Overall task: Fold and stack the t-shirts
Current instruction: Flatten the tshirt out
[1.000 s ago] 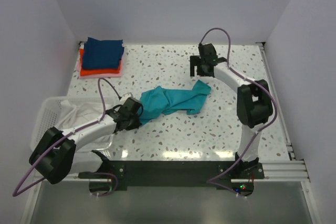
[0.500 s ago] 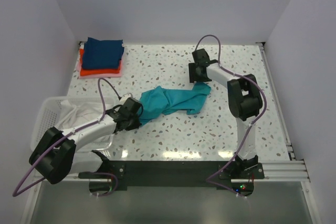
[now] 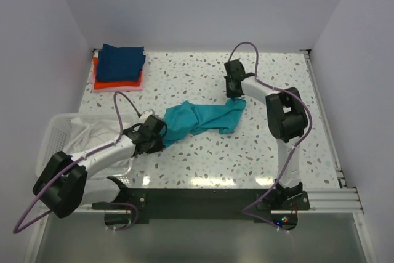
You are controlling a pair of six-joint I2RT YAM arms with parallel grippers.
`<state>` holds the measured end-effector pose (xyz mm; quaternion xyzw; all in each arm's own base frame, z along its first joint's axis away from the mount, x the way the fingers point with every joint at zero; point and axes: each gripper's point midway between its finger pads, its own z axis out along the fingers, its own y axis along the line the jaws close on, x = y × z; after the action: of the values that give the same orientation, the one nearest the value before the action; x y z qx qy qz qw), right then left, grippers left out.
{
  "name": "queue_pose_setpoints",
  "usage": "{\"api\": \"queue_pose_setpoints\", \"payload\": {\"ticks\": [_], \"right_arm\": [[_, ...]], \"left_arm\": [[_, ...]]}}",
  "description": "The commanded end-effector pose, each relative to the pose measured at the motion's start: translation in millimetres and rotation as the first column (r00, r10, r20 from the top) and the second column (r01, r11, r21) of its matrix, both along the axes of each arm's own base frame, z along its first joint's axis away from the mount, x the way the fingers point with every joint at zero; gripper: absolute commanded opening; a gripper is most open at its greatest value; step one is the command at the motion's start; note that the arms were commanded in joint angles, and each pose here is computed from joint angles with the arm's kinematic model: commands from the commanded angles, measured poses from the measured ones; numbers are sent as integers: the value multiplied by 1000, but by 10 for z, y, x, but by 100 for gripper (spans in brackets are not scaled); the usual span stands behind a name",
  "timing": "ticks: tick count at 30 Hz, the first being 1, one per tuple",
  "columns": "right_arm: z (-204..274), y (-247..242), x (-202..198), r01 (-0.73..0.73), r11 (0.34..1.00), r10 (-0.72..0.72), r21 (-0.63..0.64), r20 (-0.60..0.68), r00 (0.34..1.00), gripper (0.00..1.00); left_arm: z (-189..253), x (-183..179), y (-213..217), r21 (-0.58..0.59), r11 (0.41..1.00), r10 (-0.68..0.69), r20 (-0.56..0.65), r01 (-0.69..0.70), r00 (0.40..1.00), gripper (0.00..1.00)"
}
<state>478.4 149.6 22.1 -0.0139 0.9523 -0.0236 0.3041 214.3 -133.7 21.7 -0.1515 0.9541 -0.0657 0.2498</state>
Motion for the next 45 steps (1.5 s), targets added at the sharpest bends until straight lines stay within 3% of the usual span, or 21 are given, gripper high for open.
{"api": "queue_pose_setpoints", "payload": {"ticks": [1,2,7,10,16,22,31,35,40,45], "right_arm": [[-23,-47,-92,23,1000,-23,-4,-5,1000,6],[-3,-48,-90,24,1000,-24,2,1,1000,0],[419,-86,-33,48,999,-49,18,99,994,0],[853,-189,-48,71,997,-70,2,175,982,0],[1790,-434,-249,116,993,-107,-7,332,937,0],[2470,-714,-587,178,984,-160,1,451,878,0],[3487,-1152,-1238,244,967,-231,69,634,738,0],[3831,-1441,-1553,317,946,-276,73,694,665,0],[4239,-1919,-2115,471,877,-364,94,769,525,0],[4537,-2156,-2560,507,849,-397,148,811,430,0]], "left_arm": [[126,94,14,-6,1000,28,46,-28,999,0],[138,100,10,-7,1000,27,49,-27,998,0],[373,188,-46,-25,1000,-12,109,15,994,0],[752,295,-100,-75,996,-23,224,41,974,0],[1838,462,-121,-186,979,23,489,78,872,0],[2686,545,4,-236,970,114,638,53,761,0],[3605,527,321,-276,961,237,747,-34,621,0],[3972,381,578,-328,941,320,787,-81,527,0],[4082,180,1041,-365,896,443,775,-253,451,0],[4156,-7,1326,-392,851,515,754,-351,407,0]]}}
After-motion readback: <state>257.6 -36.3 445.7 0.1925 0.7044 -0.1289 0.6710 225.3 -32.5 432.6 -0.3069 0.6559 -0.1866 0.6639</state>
